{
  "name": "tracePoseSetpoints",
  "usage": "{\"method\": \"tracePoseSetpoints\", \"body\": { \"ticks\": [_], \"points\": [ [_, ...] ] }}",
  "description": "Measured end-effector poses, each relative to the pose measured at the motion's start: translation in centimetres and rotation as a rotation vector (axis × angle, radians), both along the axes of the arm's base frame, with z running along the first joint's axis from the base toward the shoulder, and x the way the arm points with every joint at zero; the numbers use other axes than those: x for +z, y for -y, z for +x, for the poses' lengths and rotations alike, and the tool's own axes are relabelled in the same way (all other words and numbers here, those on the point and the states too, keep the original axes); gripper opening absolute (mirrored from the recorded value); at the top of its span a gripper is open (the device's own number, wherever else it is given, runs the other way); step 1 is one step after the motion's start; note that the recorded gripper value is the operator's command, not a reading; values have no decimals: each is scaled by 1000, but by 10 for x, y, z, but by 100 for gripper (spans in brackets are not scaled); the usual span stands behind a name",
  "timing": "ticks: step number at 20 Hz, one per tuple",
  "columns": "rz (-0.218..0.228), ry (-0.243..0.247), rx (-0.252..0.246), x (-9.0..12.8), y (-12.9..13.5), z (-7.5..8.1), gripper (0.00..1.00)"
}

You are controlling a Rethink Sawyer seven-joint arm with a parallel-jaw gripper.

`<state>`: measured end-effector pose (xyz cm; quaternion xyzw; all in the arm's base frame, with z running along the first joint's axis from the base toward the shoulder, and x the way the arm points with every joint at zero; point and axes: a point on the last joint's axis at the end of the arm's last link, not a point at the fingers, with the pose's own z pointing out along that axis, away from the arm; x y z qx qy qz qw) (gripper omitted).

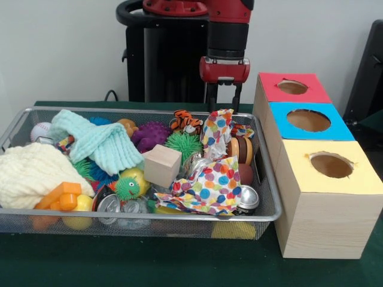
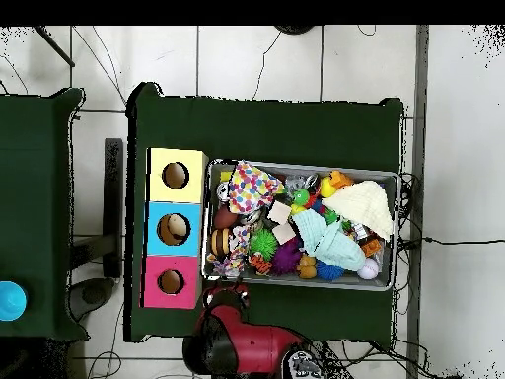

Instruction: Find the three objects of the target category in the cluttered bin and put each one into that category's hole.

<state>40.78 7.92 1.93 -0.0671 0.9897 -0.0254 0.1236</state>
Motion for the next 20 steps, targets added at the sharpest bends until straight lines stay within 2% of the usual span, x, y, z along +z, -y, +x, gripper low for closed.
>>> {"method": "tracePoseSetpoints", "body": {
  "ticks": [9,15,20],
  "points": [
    [-4,-56,-46,22,19,6,100],
    [-8,-25,-59,35,23,17,100],
    [11,-9,-66,38,18,26,100]
  ]
}}
